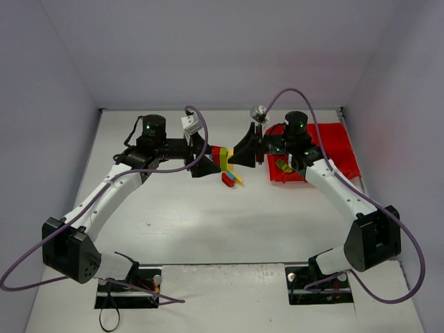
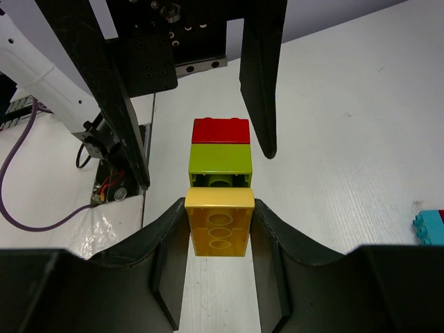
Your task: Sort the legos into containers by color
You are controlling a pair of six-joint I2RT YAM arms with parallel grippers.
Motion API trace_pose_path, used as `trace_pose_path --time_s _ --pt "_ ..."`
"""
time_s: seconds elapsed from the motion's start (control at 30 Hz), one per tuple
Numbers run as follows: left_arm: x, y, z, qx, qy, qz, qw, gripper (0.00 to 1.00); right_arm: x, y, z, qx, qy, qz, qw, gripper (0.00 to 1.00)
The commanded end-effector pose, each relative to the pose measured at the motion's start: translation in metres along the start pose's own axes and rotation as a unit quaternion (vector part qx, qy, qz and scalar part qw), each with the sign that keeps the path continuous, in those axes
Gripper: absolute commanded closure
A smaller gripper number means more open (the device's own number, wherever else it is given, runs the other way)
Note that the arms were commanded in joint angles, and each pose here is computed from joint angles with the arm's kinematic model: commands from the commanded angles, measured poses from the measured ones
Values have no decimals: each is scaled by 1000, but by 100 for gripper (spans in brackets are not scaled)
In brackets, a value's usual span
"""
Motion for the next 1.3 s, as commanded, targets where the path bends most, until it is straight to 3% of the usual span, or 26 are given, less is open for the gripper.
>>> trace_pose_path --time_s 0.0,0.23,0.47,0.53,0.93,1.27 --pt "-30 -4 -7 22 -58 -36 997 25 -28 -1 12 -29 64 -20 997 100" --pt "-27 -12 -7 29 -49 -31 998 31 -27 -2 13 -30 64 -19 997 100" --pt "-31 -14 -6 38 -54 -40 997 51 -25 -5 14 -32 64 -17 997 100" --pt "-30 -15 -5 39 -52 -41 997 52 -25 -7 15 -34 65 -16 997 100" --pt "-24 -15 -7 53 -45 -32 997 88 -18 -7 9 -25 67 -14 997 100" --pt "-19 -7 -13 52 -51 -18 997 91 -11 16 -7 2 55 -17 998 100"
Point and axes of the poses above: each gripper's point midway between its finger pads, its own y axis back along the fingers, its own z axis along the line the jaws close on, x = y × z, the point moved 6 cm from there along y, back along the fingers, and after that the axes turned 3 degrees about -y, right-handed, at the moved point
